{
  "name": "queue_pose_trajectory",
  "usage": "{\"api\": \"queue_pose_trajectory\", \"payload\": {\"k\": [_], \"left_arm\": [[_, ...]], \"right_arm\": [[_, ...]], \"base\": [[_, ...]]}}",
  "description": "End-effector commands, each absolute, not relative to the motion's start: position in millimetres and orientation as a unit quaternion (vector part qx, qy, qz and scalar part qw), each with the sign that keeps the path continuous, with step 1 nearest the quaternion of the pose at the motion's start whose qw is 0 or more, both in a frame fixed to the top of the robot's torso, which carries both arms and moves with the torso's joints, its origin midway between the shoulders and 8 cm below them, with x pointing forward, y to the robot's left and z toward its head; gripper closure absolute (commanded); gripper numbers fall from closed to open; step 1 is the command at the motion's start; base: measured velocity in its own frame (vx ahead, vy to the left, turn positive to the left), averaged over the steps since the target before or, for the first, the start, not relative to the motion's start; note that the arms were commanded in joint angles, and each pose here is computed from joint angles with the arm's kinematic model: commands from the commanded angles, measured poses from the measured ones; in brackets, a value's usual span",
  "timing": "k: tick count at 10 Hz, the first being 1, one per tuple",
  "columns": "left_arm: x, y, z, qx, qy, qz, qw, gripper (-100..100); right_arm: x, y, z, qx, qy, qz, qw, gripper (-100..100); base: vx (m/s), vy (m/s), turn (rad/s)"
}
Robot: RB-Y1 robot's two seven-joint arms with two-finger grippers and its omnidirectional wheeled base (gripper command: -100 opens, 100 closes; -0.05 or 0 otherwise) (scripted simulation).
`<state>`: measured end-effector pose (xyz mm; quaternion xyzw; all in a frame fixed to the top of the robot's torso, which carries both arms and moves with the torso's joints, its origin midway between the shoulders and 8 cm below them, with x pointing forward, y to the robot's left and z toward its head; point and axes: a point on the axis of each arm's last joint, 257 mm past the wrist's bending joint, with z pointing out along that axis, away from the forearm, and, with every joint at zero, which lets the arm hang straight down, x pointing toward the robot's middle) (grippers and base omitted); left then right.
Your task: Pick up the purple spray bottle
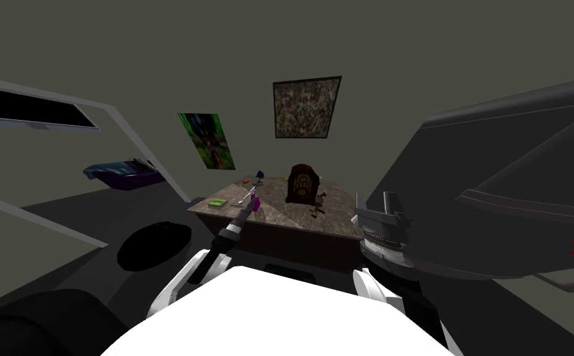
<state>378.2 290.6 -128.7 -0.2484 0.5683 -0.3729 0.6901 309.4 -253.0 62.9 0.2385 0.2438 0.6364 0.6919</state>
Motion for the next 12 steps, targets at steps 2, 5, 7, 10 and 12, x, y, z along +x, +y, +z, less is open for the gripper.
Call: {"api": "queue_pose_trajectory", "payload": {"k": [2, 5, 7, 10, 12], "left_arm": [[378, 299, -147, -0.243, 0.600, -0.345, 0.679, -100], [374, 321, -184, -0.229, 0.655, -0.290, 0.659, -100], [372, 339, -205, -0.216, 0.687, -0.251, 0.647, -100], [368, 368, -229, -0.194, 0.726, -0.193, 0.631, -100], [367, 387, -240, -0.177, 0.746, -0.155, 0.623, -100]], "right_arm": [[309, -253, 63, 0.239, 0.244, 0.636, 0.692, 0], [309, -253, 63, 0.239, 0.244, 0.636, 0.692, 0], [309, -253, 63, 0.239, 0.244, 0.636, 0.692, 0], [309, -253, 63, 0.239, 0.244, 0.636, 0.692, 0], [309, -253, 63, 0.239, 0.244, 0.636, 0.692, 0]], "base": [[-0.001, 0.000, -0.016], [0.001, -0.004, -0.038], [0.004, -0.006, -0.047], [0.006, -0.012, -0.055], [0.011, -0.015, -0.065]]}}
